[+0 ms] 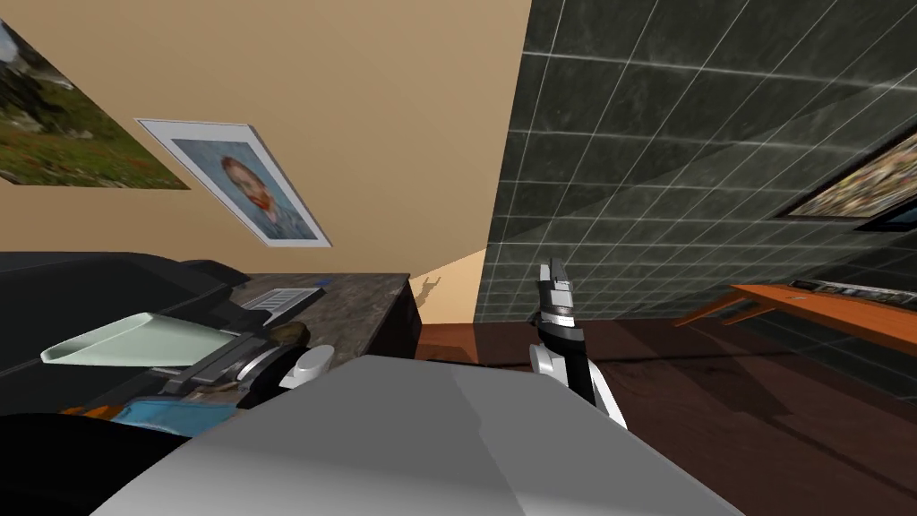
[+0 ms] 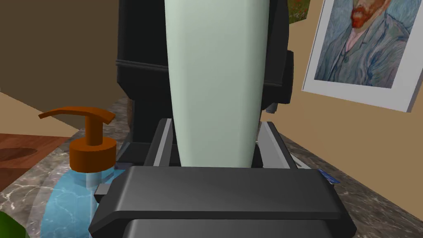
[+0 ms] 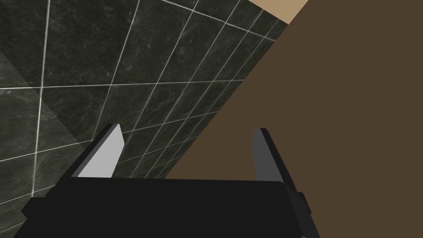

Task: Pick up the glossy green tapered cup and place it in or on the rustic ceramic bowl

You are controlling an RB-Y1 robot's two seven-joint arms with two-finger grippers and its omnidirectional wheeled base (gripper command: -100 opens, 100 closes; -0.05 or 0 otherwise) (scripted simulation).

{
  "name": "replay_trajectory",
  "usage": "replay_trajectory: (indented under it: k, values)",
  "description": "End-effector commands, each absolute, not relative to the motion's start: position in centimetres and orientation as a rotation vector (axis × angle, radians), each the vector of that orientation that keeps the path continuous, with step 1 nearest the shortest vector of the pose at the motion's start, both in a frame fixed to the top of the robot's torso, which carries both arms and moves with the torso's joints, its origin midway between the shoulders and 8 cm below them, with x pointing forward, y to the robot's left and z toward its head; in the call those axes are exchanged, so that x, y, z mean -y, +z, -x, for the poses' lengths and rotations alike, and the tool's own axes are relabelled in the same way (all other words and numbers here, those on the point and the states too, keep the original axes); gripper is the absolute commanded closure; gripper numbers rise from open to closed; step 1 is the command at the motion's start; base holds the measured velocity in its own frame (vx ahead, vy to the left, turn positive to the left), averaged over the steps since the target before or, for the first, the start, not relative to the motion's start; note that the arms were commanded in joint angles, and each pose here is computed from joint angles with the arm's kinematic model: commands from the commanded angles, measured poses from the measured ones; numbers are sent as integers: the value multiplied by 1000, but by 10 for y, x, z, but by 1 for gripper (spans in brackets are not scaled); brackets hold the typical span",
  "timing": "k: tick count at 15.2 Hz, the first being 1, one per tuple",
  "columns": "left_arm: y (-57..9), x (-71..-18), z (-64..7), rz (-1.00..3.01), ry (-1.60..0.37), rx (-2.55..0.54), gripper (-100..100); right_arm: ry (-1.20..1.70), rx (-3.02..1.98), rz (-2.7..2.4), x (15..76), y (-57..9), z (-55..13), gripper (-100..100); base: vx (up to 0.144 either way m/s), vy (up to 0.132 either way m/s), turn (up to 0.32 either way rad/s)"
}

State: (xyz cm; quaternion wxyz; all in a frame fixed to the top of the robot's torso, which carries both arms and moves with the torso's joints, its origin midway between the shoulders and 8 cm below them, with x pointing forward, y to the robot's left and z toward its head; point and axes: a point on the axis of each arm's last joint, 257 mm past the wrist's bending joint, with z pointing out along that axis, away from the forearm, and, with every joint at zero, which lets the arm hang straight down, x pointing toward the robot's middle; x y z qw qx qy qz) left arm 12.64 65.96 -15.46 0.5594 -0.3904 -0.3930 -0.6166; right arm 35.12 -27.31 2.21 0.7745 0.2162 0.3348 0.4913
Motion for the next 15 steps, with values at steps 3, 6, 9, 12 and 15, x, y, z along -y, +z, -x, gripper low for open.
replay_trajectory:
  k: [3,6,9,12,15]
  values:
    - [-190,-656,-88,958,-1334,991,100,1064,-725,-468,273,22,-351,0,230,45,18]
    - [-230,-643,-55,1000,-1224,1067,100,1064,-725,-468,273,22,-351,0,151,60,9]
    - [-230,-643,-55,998,-1225,1068,100,1064,-725,-468,273,22,-351,0,63,36,2]
    - [-230,-643,-53,997,-1220,1068,-100,1064,-724,-468,273,22,-351,0,6,1,3]
    - [-219,-649,-48,991,-1218,1073,-100,1064,-724,-468,273,22,-351,0,3,-6,-3]
